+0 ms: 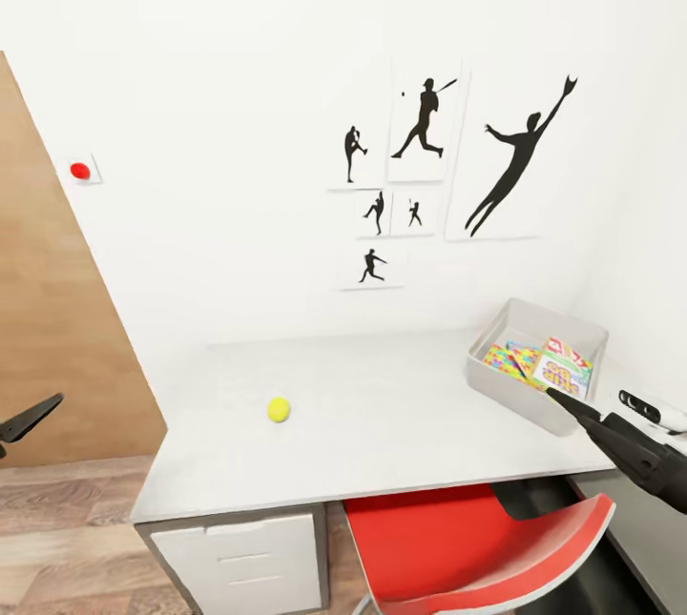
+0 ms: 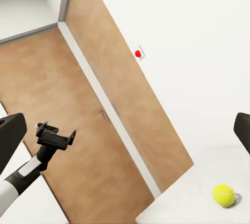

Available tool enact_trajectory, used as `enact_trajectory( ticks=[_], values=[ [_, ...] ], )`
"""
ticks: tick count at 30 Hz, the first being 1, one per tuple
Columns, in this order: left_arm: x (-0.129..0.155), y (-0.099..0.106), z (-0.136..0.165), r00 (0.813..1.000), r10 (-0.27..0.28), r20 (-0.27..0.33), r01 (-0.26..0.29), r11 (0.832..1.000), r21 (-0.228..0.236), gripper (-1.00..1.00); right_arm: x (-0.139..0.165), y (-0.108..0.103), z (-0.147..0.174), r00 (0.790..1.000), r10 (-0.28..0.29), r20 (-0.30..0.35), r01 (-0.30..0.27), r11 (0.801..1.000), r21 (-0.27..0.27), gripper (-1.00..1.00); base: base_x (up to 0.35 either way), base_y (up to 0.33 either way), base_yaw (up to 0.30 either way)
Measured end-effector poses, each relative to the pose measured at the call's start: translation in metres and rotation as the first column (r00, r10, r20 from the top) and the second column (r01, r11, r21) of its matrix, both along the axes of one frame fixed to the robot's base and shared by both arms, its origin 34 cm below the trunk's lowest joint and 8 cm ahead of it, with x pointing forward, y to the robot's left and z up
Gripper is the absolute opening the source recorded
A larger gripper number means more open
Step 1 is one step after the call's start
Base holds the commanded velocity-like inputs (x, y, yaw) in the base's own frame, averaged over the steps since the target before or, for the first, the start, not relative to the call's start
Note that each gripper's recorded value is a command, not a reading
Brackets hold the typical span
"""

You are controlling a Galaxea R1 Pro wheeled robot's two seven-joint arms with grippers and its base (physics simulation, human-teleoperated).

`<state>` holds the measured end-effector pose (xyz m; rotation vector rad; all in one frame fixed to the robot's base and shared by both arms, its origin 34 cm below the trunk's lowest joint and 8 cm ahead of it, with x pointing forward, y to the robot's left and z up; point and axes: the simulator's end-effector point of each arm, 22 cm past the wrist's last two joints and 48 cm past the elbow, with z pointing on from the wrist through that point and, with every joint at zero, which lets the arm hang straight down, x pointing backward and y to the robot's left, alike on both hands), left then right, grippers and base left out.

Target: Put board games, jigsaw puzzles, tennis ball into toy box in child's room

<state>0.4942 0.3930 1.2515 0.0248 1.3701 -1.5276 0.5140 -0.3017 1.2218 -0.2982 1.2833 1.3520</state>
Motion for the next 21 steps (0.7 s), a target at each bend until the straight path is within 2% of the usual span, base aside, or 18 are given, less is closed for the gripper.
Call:
enact_trajectory(
  ticks=[9, 21],
  values=[
    [-0.0004, -0.0003, 0.0005, 1.000, -0.001, 0.002, 0.001, 1.000, -0.001, 1.00, -0.0001, -0.0001, 0.0006, 1.000, 0.000, -0.001, 0.000, 1.000, -0.001, 1.00, 0.000, 0.262, 0.027],
    [-0.0004, 0.0000, 0.0005, 1.000, -0.001, 0.002, 0.001, 1.000, -0.001, 1.00, 0.0077, -0.0008, -0.0035, 0.999, -0.031, -0.028, 0.030, 0.999, -0.017, 1.00, 0.000, 0.026, 0.000]
  ],
)
